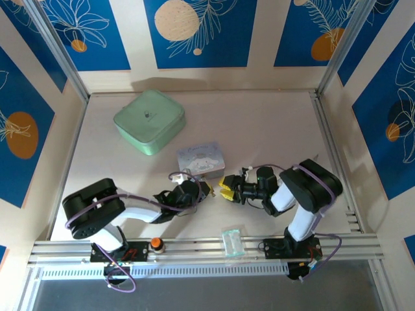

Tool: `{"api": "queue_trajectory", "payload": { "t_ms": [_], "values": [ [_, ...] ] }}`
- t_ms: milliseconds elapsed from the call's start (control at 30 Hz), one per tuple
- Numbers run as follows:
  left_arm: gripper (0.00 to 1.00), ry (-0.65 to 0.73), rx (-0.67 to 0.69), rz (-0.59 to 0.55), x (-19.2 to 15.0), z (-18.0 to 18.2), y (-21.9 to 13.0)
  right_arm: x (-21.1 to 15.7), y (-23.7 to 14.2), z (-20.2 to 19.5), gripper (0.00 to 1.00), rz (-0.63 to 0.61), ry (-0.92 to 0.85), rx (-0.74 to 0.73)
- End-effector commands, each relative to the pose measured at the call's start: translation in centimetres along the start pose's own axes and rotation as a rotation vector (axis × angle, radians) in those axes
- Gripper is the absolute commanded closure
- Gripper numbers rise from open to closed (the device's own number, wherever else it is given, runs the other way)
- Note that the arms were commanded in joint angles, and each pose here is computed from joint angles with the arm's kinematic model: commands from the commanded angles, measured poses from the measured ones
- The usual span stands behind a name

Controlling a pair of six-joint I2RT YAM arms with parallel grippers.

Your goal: Unlock the padlock with the key

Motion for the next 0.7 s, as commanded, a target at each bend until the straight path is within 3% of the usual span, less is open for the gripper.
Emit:
{"api": "queue_trajectory", "payload": {
  "t_ms": [0, 100, 133, 367, 500, 567, 667],
  "values": [
    [1.00, 0.050, 0.017, -0.013, 0.7, -0.9, -0.3, -0.5, -0.2, 0.0, 0.43, -0.035, -0.058, -0.171],
    [1.00, 0.052, 0.018, 0.003, 0.5, -0.8, -0.2, -1.7, -1.0, 2.4, 0.06, -0.144, -0.186, -0.428],
    [1.00, 0.050, 0.019, 0.007, 0.5, -0.8, -0.1, -2.3, -1.3, 3.6, 0.04, -0.185, -0.280, -0.491],
    [1.00, 0.064, -0.007, 0.028, 0.7, -1.4, -0.1, -3.4, -2.7, 6.1, 0.01, -0.239, -0.667, -0.713],
    [1.00, 0.066, -0.007, 0.051, 1.0, -1.6, -0.3, -4.8, -2.1, 6.9, 0.01, -0.232, -1.034, -0.871],
    [1.00, 0.058, -0.006, 0.055, 1.1, -1.6, -0.5, -5.4, -1.8, 7.1, 0.00, -0.212, -1.117, -0.870],
    [1.00, 0.046, -0.015, 0.059, 1.3, -1.8, -0.8, -5.9, -1.1, 7.3, 0.07, -0.129, -1.178, -0.749]
  ]
}}
Point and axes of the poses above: each hand's point on the last joint's axis, 136 mm out from that joint toward the fingers, its own y axis out along the fingers, its own z axis along the line the jaws close on, x = y × z, the point moved 10 cm from there along -y, back along the fingers, and after that the axes turned 5 degrees about y, right-handed, at the moved point
